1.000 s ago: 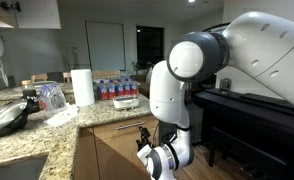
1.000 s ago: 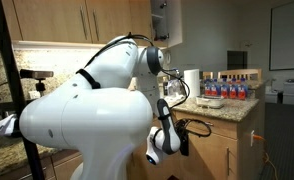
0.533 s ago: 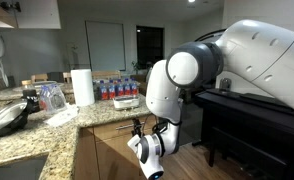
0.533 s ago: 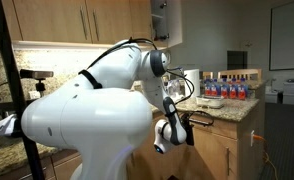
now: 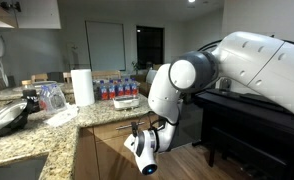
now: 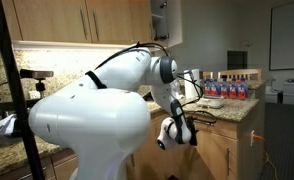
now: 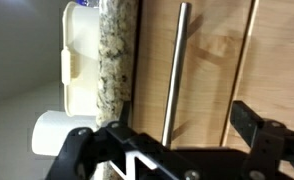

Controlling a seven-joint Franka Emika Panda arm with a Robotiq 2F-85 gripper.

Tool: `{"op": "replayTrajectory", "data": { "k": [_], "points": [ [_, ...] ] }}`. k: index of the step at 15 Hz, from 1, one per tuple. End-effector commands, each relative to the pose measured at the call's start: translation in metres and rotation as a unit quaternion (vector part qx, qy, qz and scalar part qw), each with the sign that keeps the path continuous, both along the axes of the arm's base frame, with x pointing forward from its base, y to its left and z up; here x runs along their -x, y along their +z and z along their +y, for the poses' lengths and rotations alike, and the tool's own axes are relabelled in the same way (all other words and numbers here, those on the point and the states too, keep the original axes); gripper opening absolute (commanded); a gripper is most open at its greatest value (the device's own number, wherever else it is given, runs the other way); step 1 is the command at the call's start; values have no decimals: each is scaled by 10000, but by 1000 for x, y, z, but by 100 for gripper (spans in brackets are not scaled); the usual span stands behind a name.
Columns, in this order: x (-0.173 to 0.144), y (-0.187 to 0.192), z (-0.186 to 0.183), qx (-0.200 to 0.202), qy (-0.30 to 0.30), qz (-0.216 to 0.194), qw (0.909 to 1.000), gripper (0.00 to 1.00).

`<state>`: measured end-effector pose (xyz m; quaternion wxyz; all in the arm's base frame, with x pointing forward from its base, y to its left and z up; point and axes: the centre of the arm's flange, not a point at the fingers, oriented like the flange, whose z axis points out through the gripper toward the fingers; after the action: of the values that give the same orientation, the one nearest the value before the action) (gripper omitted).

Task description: Open the top drawer

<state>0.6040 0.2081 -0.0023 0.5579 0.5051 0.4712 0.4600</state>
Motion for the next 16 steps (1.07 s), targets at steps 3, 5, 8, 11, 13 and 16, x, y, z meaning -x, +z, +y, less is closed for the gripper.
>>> {"op": "replayTrajectory", "data": {
  "k": [3, 5, 8, 11, 13, 16],
  "points": [
    [-25, -8, 20, 122, 11, 212, 9997, 100],
    [-36, -9, 24, 138, -43, 212, 9997, 100],
    [-48, -9, 28, 163, -110, 170, 9997, 100],
    [-56, -11, 27, 256, -222, 188, 9992, 100],
    [-48, -14, 14, 316, -283, 240, 9988, 100],
    [-40, -18, 6, 306, -325, 313, 9985, 100]
  ]
}}
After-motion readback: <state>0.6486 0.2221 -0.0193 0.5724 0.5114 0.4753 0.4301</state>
